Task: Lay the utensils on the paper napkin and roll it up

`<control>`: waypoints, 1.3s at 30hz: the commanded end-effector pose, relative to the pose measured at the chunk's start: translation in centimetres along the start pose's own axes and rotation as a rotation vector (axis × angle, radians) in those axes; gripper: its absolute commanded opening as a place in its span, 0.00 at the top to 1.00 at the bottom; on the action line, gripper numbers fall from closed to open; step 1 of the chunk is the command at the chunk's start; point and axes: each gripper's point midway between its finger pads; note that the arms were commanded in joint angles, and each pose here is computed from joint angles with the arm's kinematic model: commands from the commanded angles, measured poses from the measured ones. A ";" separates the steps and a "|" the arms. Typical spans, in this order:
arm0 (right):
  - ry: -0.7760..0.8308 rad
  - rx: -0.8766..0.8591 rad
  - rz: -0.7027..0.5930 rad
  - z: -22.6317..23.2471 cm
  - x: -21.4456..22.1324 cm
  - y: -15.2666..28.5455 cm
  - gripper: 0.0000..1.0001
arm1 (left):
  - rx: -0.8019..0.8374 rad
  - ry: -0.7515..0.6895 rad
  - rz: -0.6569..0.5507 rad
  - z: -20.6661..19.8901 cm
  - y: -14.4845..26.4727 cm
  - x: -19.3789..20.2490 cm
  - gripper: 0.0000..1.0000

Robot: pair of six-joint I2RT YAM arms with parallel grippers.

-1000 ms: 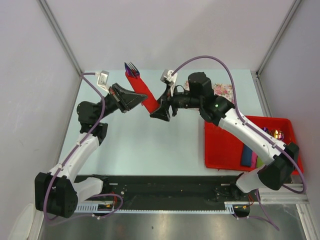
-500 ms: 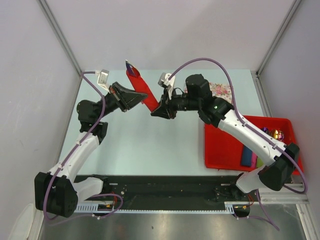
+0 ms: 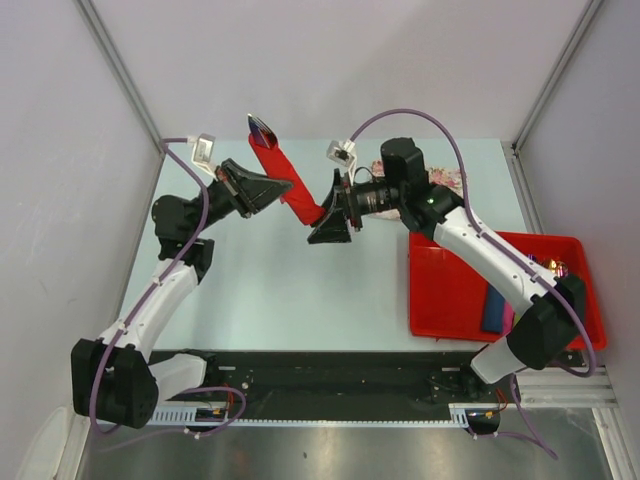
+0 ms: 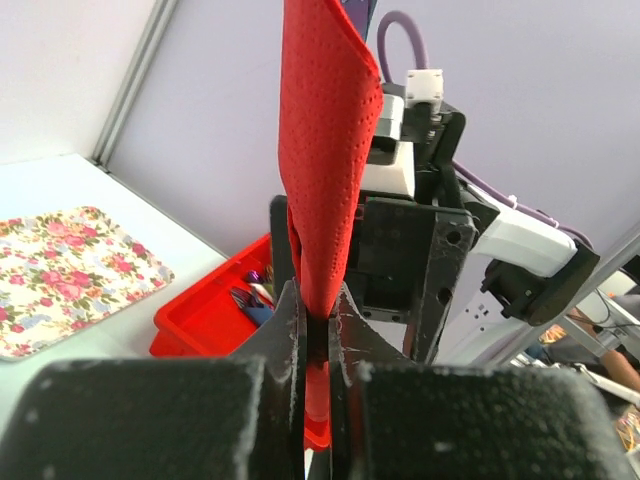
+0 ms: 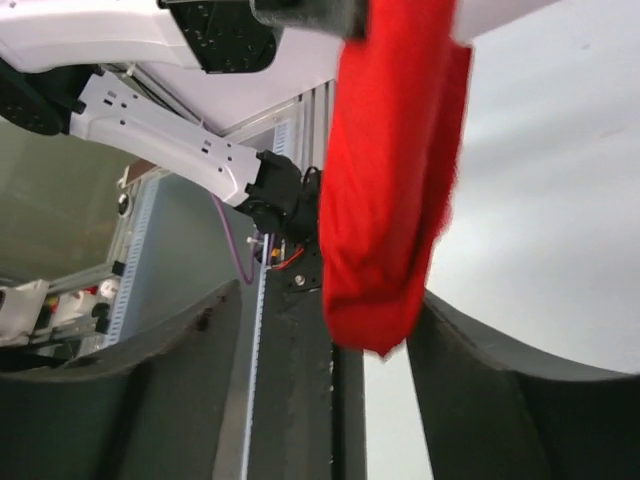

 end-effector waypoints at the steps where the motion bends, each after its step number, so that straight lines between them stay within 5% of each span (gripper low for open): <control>1: -0.004 0.065 -0.045 -1.2 -2.8 2.5 0.26 | 0.062 -0.114 -0.067 -2.4 -0.3 -2.3 1.00; 2: -0.029 0.085 -0.066 -2.1 -3.5 2.9 0.15 | 0.062 -0.110 -0.060 -2.3 -0.2 -1.9 1.00; 4: -0.014 0.133 -0.105 -3.2 -5.6 4.1 0.11 | 0.063 -0.108 -0.051 -2.3 -0.1 -1.5 1.00; 18: -0.014 0.081 -0.160 -2.8 -8.5 0.9 0.20 | 0.098 -0.090 -0.044 -2.8 -0.5 -0.3 1.00; 21: -0.030 0.055 -0.151 -2.6 -8.0 0.0 0.28 | 0.104 -0.092 -0.048 -3.0 -0.5 -0.5 1.00; 30: -0.054 0.031 -0.152 -2.1 -7.6 -1.0 0.76 | 0.107 -0.089 -0.054 -2.9 -0.6 -0.6 1.00; 33: -0.050 0.027 -0.154 -1.9 -7.7 -0.9 1.00 | 0.106 -0.083 -0.053 -2.7 -0.6 -0.5 1.00; 37: -0.062 0.053 -0.143 -2.3 -7.2 -0.6 1.00 | 0.103 -0.080 -0.051 -2.5 -0.6 -0.4 1.00; 39: -0.062 0.076 -0.142 -2.6 -7.1 -0.1 1.00 | 0.094 -0.077 -0.051 -2.2 -0.6 -0.4 0.92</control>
Point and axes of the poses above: each gripper's point midway between its finger pads, its own y axis back along the fingers, its own z axis along the line the jaws close on, x = y × z, and after that the axes turned 12 degrees about y, right-handed
